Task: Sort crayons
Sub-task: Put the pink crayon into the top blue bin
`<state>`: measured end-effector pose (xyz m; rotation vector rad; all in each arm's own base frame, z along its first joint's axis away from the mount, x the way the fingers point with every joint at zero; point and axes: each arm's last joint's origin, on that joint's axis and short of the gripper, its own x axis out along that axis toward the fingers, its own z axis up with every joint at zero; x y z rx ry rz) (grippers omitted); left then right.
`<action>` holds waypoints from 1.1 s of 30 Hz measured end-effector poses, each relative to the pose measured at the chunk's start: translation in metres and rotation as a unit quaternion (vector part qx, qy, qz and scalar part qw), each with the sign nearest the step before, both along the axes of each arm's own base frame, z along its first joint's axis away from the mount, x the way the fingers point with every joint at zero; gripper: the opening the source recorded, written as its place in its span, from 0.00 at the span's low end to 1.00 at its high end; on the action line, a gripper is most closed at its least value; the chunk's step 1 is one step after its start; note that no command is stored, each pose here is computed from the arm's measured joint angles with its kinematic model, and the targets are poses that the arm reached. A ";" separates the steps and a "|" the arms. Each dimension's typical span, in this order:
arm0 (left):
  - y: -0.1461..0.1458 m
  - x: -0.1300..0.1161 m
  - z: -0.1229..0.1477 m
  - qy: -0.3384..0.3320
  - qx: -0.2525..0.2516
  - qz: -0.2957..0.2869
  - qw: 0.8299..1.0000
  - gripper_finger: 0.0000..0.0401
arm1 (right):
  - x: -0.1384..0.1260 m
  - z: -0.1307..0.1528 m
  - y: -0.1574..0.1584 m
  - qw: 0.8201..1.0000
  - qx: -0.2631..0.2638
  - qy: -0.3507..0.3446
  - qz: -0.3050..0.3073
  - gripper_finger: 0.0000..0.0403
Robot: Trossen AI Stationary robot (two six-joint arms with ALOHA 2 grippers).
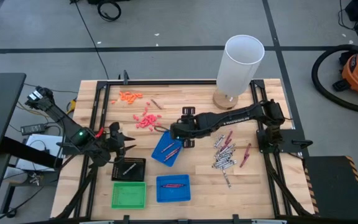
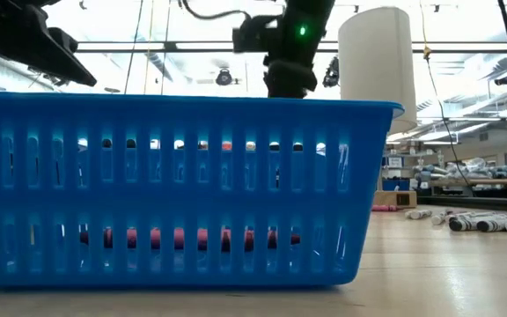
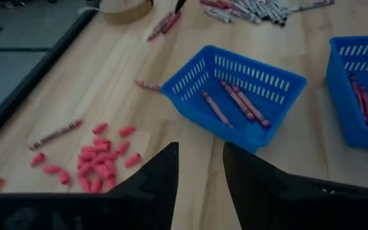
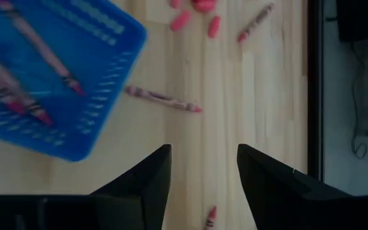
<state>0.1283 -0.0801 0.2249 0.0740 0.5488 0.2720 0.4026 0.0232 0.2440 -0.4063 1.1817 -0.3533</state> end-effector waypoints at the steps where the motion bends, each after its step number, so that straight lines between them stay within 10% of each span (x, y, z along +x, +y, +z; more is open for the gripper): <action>1: 0.001 0.001 0.000 -0.002 0.005 0.005 1.000 0.33 | 0.000 -0.002 -0.004 1.000 -0.001 0.000 -0.003 0.46; 26: 0.043 0.034 -0.006 -0.018 0.209 0.055 0.976 0.33 | -0.069 -0.007 -0.058 0.992 0.056 -0.079 -0.075 0.42; 33: 0.054 0.044 0.001 -0.046 0.169 -0.027 0.984 0.33 | -0.079 -0.005 -0.051 0.989 0.084 -0.110 -0.055 0.42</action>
